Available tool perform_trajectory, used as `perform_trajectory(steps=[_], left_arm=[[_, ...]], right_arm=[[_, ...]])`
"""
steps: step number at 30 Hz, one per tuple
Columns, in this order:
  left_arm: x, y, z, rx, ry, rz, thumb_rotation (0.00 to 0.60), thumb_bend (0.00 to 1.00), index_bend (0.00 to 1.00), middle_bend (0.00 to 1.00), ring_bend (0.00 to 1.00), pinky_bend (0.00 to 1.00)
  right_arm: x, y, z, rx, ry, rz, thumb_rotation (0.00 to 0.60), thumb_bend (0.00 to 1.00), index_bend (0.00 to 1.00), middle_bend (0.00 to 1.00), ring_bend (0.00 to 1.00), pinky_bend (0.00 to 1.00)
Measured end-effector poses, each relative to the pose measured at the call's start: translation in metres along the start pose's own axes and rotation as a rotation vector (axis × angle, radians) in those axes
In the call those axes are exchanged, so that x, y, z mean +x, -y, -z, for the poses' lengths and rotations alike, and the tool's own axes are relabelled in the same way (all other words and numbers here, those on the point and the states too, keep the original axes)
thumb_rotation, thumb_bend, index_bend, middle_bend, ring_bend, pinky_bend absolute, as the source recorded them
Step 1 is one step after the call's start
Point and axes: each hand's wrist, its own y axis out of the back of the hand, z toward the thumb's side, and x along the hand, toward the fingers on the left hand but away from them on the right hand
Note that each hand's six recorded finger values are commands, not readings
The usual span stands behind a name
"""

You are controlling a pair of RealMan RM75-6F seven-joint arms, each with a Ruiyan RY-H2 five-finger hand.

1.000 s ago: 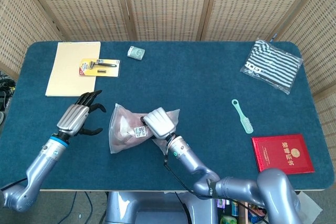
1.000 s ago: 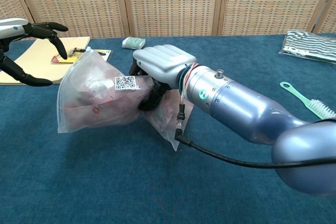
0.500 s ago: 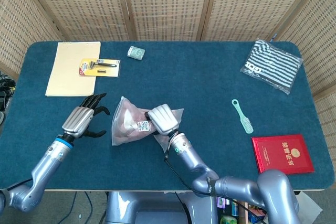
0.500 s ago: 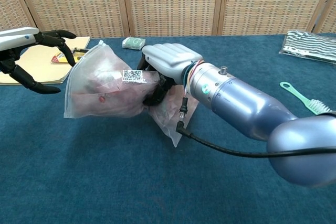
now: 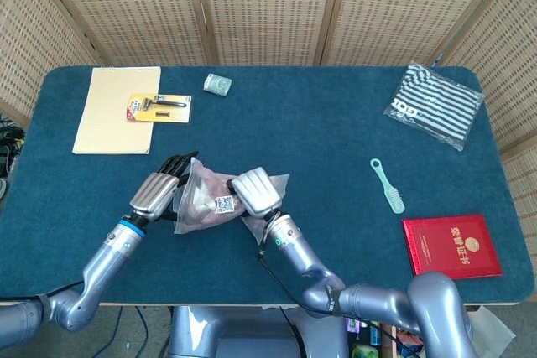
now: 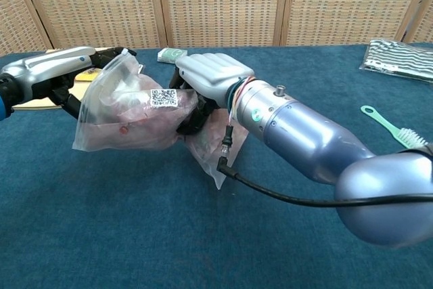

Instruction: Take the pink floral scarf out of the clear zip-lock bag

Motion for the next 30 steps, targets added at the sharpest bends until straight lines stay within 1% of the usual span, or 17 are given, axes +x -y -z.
perform_trajectory(steps=[4,6,8,10,13,16,21,26,30], left_arm=[[0.003,0.002,-0.005,0.003,0.010,-0.005,0.600,0.23,0.38,0.00,0.00,0.00],[0.004,0.003,-0.008,0.002,0.014,-0.005,0.600,0.23,0.41,0.00,0.00,0.00],[0.006,0.004,-0.009,0.006,0.014,-0.008,0.600,0.23,0.49,0.00,0.00,0.00],[0.006,0.004,-0.010,0.010,0.016,-0.012,0.600,0.26,0.59,0.00,0.00,0.00],[0.008,0.006,-0.010,0.023,0.014,-0.010,0.600,0.34,0.64,0.00,0.00,0.00],[0.010,0.006,-0.009,0.037,0.008,-0.016,0.600,0.39,0.67,0.00,0.00,0.00],[0.012,0.004,-0.007,0.061,0.005,-0.035,0.600,0.42,0.68,0.00,0.00,0.00],[0.017,0.003,-0.012,0.060,0.011,-0.033,0.600,0.45,0.69,0.00,0.00,0.00],[0.022,0.005,-0.015,0.065,0.008,-0.022,0.600,0.45,0.69,0.00,0.00,0.00]], right_arm=[[0.000,-0.001,-0.001,-0.005,0.000,0.002,0.600,0.47,0.69,0.76,0.69,0.79],[0.000,-0.002,-0.001,-0.006,0.000,0.003,0.600,0.47,0.69,0.76,0.69,0.79],[0.000,-0.002,-0.002,-0.006,0.000,0.004,0.600,0.47,0.69,0.76,0.69,0.79],[0.000,-0.003,-0.002,-0.006,0.000,0.004,0.600,0.47,0.69,0.76,0.69,0.79],[0.001,-0.003,-0.001,-0.008,0.001,0.002,0.600,0.47,0.69,0.76,0.69,0.79],[0.001,-0.003,0.000,-0.006,0.001,0.002,0.600,0.47,0.69,0.76,0.69,0.79],[0.002,-0.003,0.001,-0.003,0.003,0.001,0.600,0.47,0.69,0.76,0.69,0.79],[0.002,0.000,0.001,0.003,0.006,-0.006,0.600,0.49,0.69,0.76,0.69,0.79],[0.003,0.001,0.001,0.015,0.008,-0.007,0.600,0.49,0.69,0.75,0.69,0.79]])
